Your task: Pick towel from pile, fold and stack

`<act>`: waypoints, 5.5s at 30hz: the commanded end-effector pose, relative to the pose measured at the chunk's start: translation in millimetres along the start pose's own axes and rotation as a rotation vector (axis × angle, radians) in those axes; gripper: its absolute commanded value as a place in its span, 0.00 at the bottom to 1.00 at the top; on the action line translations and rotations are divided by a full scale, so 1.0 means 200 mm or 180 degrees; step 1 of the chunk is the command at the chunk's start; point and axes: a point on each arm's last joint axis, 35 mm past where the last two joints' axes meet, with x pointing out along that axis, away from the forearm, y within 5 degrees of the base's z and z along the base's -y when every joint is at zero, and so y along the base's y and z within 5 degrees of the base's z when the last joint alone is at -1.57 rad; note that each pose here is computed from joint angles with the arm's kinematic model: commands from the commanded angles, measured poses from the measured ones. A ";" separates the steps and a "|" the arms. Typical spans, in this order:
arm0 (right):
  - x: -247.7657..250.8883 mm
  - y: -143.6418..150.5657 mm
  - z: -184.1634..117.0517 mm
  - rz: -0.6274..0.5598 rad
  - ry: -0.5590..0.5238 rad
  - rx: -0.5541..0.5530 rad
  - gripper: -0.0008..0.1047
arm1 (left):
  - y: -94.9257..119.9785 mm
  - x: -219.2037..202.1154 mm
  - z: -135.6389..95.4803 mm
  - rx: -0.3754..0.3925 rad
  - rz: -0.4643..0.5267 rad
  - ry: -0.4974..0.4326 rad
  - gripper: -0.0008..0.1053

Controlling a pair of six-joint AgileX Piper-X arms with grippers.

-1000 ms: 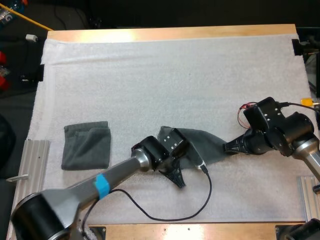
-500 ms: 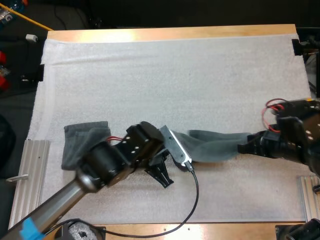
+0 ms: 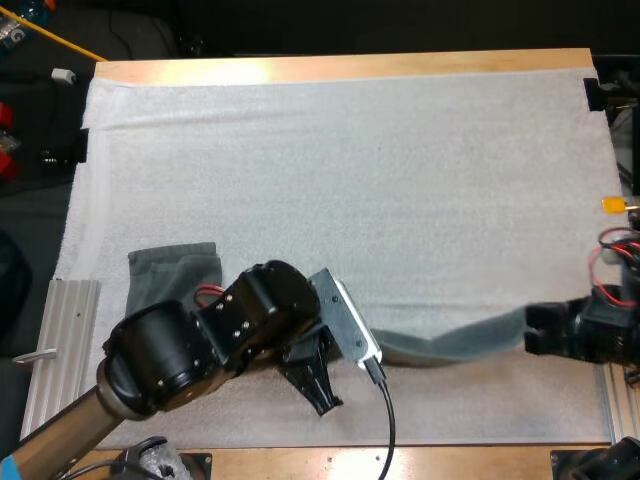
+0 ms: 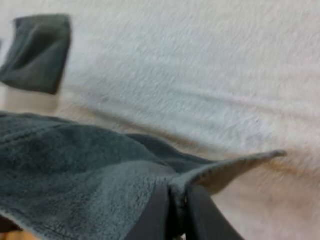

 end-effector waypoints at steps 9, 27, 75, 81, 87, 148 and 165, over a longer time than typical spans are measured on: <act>0.22 -0.04 -0.01 0.0227 0.0305 0.0084 0.01 | 0.05 0.10 -0.02 0.0010 0.0201 0.0094 0.01; 1.14 -0.43 0.31 -0.0287 0.0207 0.0918 0.01 | 0.82 0.74 0.02 -0.0973 -0.0212 -0.0443 0.01; 0.74 -0.46 0.38 -0.0284 -0.0753 0.0504 0.60 | 0.79 0.32 0.13 -0.0980 0.0371 -0.0990 0.55; 0.47 -0.34 0.23 -0.0335 -0.0736 0.0424 0.60 | 0.64 0.06 0.00 -0.1065 0.0369 -0.1086 0.55; 0.23 -0.23 0.06 -0.0329 -0.0780 0.0402 0.60 | 0.49 -0.15 -0.17 -0.1143 0.0313 -0.1065 0.55; 1.17 -0.45 -0.55 0.0314 0.1112 0.1403 0.60 | 0.44 0.29 -0.63 -0.1870 -0.0266 -0.0510 0.55; 1.36 -0.47 -0.56 0.0160 0.1287 0.1841 0.45 | 0.44 0.31 -0.62 -0.1891 -0.0343 -0.0467 0.55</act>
